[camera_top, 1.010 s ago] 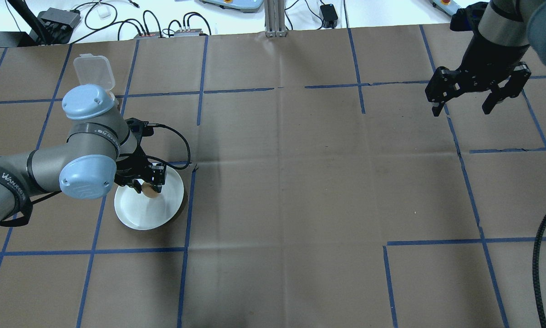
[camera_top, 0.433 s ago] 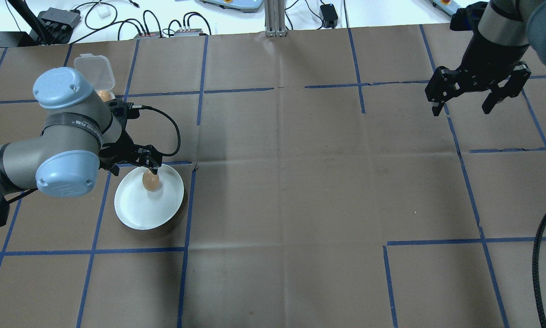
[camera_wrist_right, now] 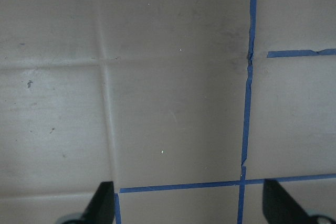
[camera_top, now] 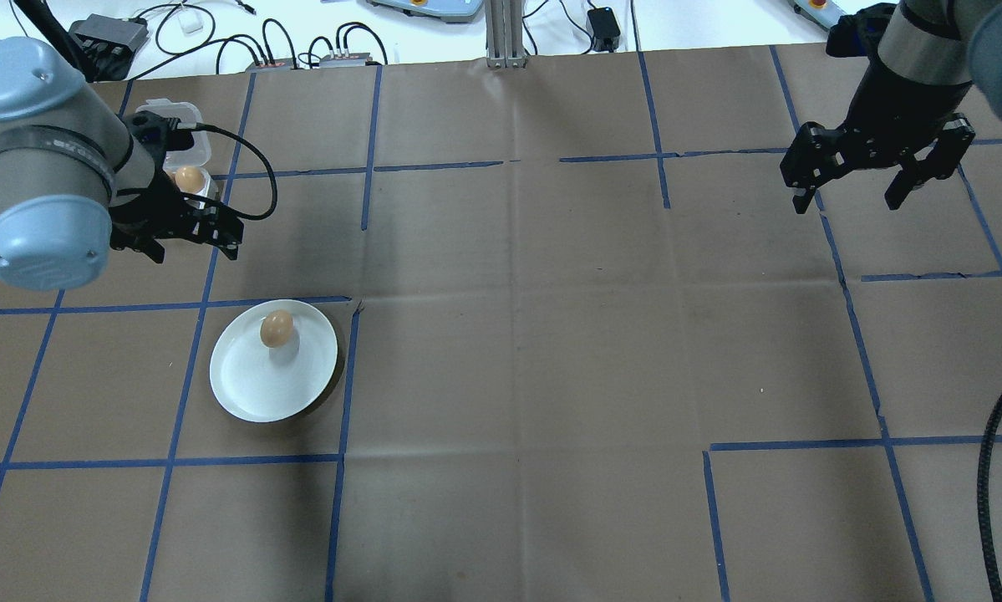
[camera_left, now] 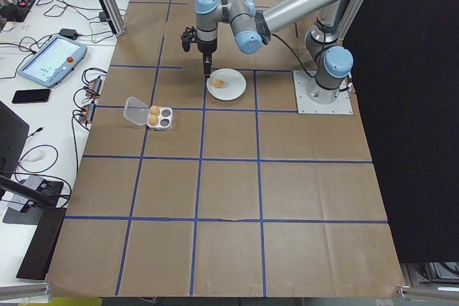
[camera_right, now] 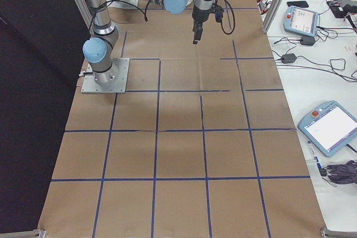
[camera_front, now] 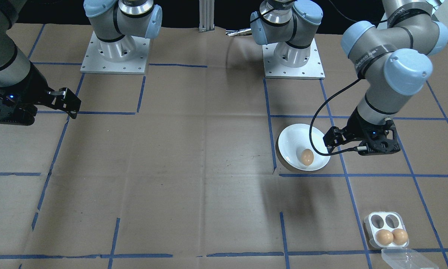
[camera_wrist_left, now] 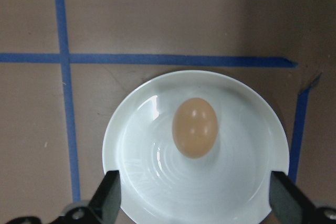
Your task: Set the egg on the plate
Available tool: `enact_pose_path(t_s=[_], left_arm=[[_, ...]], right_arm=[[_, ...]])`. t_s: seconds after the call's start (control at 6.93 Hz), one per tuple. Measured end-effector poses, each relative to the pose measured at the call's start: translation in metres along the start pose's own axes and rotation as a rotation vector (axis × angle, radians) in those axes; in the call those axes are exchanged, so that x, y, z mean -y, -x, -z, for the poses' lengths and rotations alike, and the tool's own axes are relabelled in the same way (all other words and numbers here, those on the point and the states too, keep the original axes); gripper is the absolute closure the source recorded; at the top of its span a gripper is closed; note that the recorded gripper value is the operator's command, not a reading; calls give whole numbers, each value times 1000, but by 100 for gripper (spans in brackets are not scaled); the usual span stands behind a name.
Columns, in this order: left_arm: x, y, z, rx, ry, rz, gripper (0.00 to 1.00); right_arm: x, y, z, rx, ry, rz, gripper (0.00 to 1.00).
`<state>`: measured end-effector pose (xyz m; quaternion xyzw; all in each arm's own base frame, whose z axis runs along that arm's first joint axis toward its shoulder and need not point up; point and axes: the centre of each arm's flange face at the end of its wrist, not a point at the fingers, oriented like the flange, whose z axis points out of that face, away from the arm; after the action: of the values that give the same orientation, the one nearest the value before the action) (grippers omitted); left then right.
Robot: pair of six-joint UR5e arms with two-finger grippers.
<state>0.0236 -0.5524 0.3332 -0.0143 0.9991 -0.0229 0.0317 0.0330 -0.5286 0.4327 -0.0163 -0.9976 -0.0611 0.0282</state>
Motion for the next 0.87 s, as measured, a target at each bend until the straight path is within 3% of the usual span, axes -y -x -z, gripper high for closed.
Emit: enact_pose_path(t_s=[0.43, 0.87], left_arm=[[83, 65, -5, -2, 12, -48, 0], [118, 98, -12, -2, 31, -327, 0]], right_arm=[[0, 0, 0, 0, 1, 0, 0], [0, 0, 0, 0, 1, 0, 0]])
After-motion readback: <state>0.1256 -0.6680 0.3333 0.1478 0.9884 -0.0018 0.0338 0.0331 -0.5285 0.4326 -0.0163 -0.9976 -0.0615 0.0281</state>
